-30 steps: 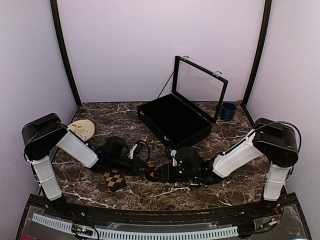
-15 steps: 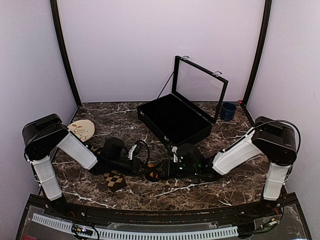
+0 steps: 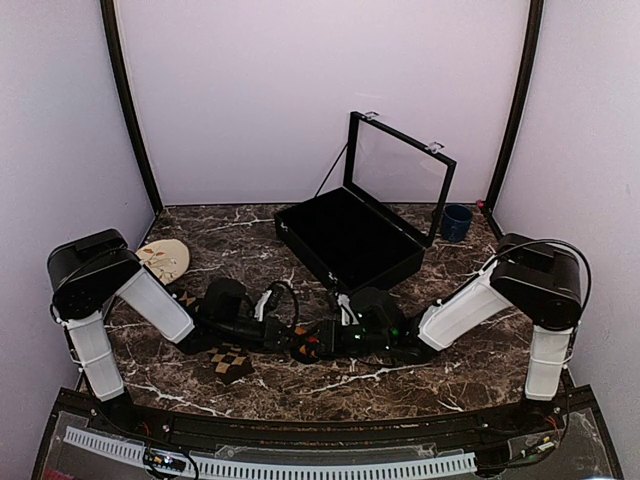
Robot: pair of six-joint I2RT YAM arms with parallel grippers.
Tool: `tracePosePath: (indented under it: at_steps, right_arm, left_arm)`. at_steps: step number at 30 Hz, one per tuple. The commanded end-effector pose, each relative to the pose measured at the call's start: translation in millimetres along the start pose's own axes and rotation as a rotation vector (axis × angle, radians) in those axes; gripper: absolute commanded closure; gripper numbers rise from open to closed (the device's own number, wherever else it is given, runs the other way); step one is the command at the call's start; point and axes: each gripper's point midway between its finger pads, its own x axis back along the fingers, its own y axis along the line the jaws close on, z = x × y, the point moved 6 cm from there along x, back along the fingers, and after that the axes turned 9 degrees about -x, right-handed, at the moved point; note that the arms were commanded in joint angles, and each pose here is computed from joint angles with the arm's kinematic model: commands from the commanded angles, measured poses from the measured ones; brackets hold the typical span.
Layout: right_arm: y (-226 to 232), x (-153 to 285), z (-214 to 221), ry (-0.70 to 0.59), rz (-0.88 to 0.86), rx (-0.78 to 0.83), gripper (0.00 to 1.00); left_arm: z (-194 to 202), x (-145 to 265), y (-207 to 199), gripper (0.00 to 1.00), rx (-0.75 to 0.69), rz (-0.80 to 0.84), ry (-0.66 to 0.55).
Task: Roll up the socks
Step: Roll the sock at the center of the board, then pick up the sock from the center of the board.
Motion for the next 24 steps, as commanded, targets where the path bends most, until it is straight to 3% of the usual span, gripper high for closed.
tracePosePath:
  at_steps: [1,17,24]
  right_arm:
    - [-20,-9,20,0.081,0.056,-0.025,0.48]
    - [-31,-13,47,0.145,0.097,-0.027,0.67]
    - [-27,-8,53,0.178,0.107,0.0,0.66]
  left_arm:
    - [20,-1,13,1.0,0.039,-0.044,0.043]
    - [23,4,15,1.0,0.064,-0.019,-0.024]
    - [22,3,16,1.0,0.066,-0.023,-0.042]
